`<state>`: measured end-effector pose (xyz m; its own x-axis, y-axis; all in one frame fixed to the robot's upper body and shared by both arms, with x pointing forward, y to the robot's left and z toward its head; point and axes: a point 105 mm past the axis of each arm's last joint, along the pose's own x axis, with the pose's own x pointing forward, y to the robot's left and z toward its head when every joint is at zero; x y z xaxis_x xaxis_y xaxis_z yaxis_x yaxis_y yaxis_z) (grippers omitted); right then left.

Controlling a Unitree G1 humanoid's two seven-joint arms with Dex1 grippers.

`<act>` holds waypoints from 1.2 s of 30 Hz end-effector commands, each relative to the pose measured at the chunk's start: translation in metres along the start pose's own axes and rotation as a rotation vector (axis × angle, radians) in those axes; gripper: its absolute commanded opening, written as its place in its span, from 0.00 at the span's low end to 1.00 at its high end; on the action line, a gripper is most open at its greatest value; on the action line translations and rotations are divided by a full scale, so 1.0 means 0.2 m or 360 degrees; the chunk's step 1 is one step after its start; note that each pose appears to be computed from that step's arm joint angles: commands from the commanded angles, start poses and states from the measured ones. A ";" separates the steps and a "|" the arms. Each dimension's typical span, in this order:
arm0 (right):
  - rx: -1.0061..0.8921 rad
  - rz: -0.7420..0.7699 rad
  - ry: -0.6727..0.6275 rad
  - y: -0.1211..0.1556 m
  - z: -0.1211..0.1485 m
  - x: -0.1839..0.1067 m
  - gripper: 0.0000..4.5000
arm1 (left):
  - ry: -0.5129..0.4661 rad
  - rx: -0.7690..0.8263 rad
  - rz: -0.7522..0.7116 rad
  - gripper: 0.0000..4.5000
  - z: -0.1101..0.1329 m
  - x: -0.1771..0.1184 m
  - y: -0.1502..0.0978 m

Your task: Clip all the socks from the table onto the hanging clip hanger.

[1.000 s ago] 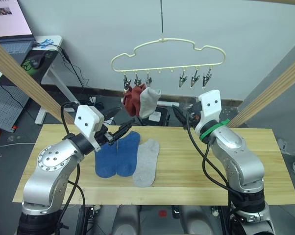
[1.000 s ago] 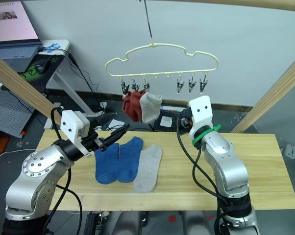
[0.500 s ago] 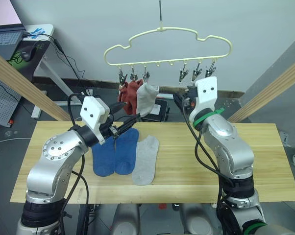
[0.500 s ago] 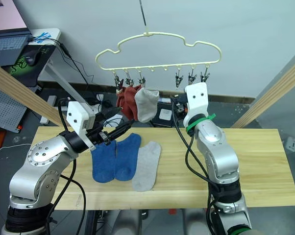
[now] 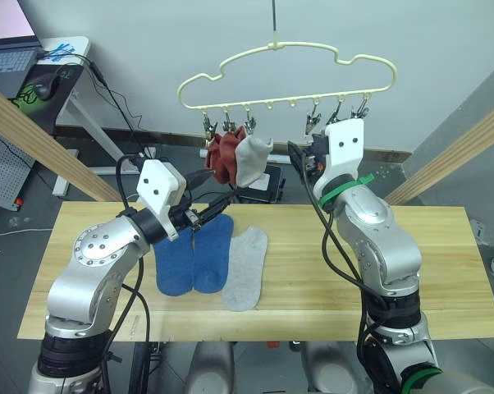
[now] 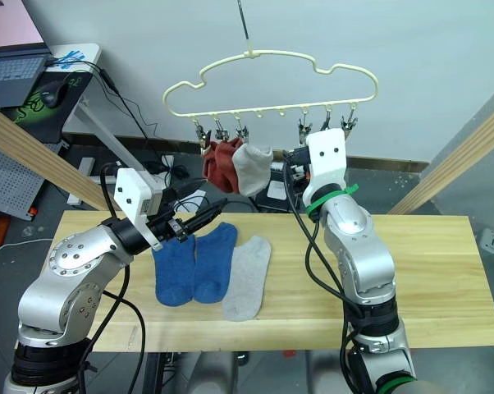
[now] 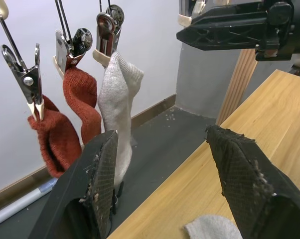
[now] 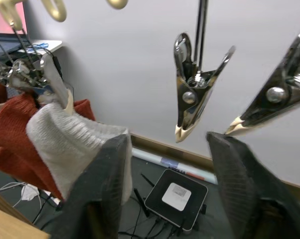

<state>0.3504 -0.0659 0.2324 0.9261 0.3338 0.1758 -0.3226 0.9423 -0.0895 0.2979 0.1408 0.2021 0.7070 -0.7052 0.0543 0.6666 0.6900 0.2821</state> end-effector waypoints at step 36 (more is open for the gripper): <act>0.0184 -0.0196 -0.0274 0.04 0.26 0.06 0.35 | -0.0014 -0.0002 -0.0026 0.68 -0.04 -0.02 -0.03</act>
<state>0.3546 -0.0510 0.2682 0.9331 0.2309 0.2758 -0.2505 0.9674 0.0378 0.2973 0.1434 0.1891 0.7060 -0.7071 0.0399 0.6756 0.6894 0.2614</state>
